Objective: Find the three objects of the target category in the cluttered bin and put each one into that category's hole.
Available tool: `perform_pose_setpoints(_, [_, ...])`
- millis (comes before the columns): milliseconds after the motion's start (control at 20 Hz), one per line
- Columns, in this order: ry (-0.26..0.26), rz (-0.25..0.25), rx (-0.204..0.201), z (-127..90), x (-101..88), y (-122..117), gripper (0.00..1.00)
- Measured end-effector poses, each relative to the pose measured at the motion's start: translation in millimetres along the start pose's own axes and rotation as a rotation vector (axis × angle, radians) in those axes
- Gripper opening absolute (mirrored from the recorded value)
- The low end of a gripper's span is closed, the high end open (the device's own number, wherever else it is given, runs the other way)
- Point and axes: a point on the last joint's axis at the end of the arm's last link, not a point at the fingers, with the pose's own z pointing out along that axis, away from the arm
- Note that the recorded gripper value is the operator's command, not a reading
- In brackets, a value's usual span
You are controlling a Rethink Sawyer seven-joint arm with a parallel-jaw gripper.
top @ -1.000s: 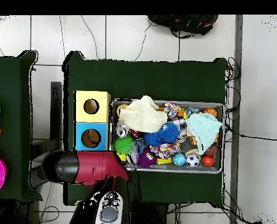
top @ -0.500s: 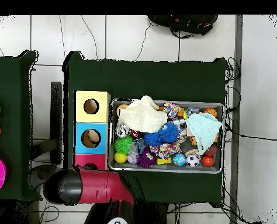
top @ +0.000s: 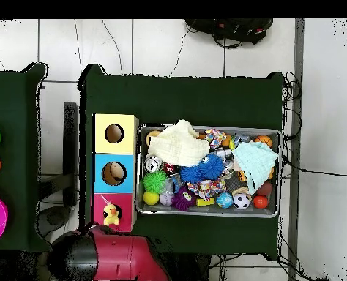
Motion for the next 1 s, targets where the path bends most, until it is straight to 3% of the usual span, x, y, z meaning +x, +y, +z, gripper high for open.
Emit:
perform_pose_setpoints(700, [-0.006,-0.015,-0.003,-5.2,7.7,3.9,0.00])
perform_pose_setpoints(1000, [0.003,-0.009,0.010,13.1,5.6,1.1,0.00])
